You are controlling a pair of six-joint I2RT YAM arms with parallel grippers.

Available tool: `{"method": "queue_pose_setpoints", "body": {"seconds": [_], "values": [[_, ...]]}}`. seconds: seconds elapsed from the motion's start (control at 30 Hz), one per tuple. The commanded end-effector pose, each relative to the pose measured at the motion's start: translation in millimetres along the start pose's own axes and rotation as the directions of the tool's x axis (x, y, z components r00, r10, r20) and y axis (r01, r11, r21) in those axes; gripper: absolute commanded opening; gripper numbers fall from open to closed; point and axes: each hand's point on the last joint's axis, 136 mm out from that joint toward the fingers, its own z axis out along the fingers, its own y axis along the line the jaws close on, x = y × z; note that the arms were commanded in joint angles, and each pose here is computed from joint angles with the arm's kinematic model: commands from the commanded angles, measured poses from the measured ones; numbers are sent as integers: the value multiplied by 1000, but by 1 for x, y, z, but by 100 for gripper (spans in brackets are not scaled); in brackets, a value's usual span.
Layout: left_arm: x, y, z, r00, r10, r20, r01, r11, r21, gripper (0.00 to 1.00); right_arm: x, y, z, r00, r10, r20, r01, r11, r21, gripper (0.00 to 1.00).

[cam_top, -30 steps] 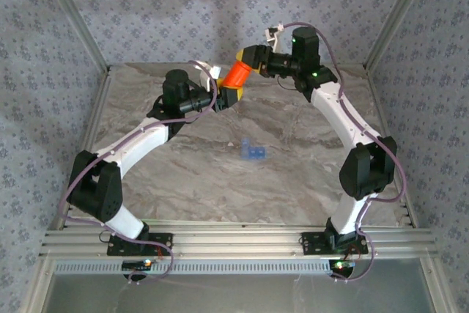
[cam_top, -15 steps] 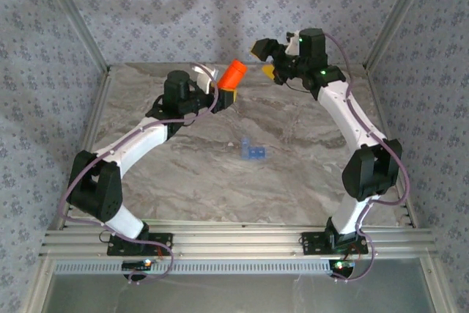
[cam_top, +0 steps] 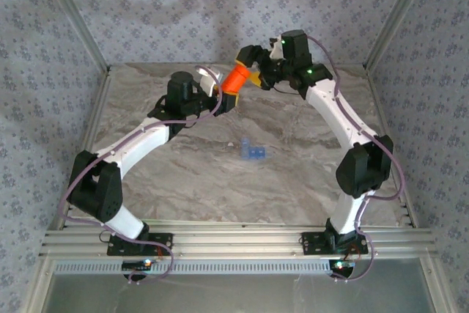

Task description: Sort the pills into containers

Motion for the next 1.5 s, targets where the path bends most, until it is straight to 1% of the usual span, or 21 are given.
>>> {"method": "queue_pose_setpoints", "body": {"seconds": [0.0, 0.07, 0.23, 0.27, 0.33, 0.5, 0.63, 0.7, 0.8, 0.87, 0.93, 1.07, 1.27, 1.3, 1.33, 1.4, 1.47], "values": [[-28, -11, -5, 996, 60, 63, -61, 998, 17, 0, -2, 6, 0, 1000, 2, 2, -2, 1000, -2, 84], [-28, -12, -4, 996, 59, 64, -60, 998, 18, 0, -1, 7, 0, 1000, 1, 0, -1, 1000, -4, 78], [-29, -12, -4, 996, 60, 66, -62, 998, 19, 0, 0, 9, 2, 1000, -3, -13, 3, 1000, -17, 58], [-29, -12, -4, 996, 62, 66, -63, 998, 19, 0, 1, 9, 3, 1000, -4, -19, 4, 1000, -21, 57], [-30, -12, -4, 996, 63, 66, -64, 998, 17, 0, 4, 11, 4, 999, -10, -33, 9, 1000, -28, 50], [-32, -14, -3, 996, 53, 69, -55, 998, 27, 0, 6, 18, 3, 997, -59, -52, 55, 996, -70, 42], [-42, -15, -5, 994, -3, 108, -4, 998, 68, 0, -6, 26, -10, 982, -190, -11, 187, 973, -133, 40], [-51, -18, -8, 990, -39, 136, 25, 994, 103, 0, -20, 31, -21, 958, -279, 58, 285, 945, -159, 40], [-63, -26, -12, 981, -108, 163, 78, 981, 178, 0, -22, 43, -39, 897, -425, 119, 441, 872, -215, 41], [-67, -31, -14, 977, -129, 168, 92, 974, 208, 0, -26, 50, -49, 876, -456, 158, 482, 840, -250, 42], [-69, -34, -15, 976, -138, 169, 98, 969, 225, 0, -30, 56, -53, 873, -457, 170, 487, 827, -281, 42], [-70, -37, -16, 974, -151, 168, 107, 964, 243, 0, -30, 59, -53, 879, -448, 165, 478, 827, -296, 41], [-69, -32, -16, 980, -111, 164, 77, 977, 198, 0, -35, 55, -51, 915, -371, 157, 401, 869, -290, 40], [-69, -31, -16, 982, -101, 162, 70, 980, 187, 0, -34, 56, -50, 923, -354, 152, 384, 875, -296, 43], [-68, -29, -16, 982, -97, 160, 68, 982, 177, 0, -34, 55, -49, 928, -342, 146, 371, 880, -297, 50], [-67, -27, -15, 984, -82, 160, 56, 985, 165, 0, -33, 53, -46, 938, -318, 137, 345, 891, -293, 58], [-66, -25, -15, 985, -72, 157, 48, 987, 153, 0, -33, 52, -47, 947, -291, 135, 319, 903, -287, 71]]}}
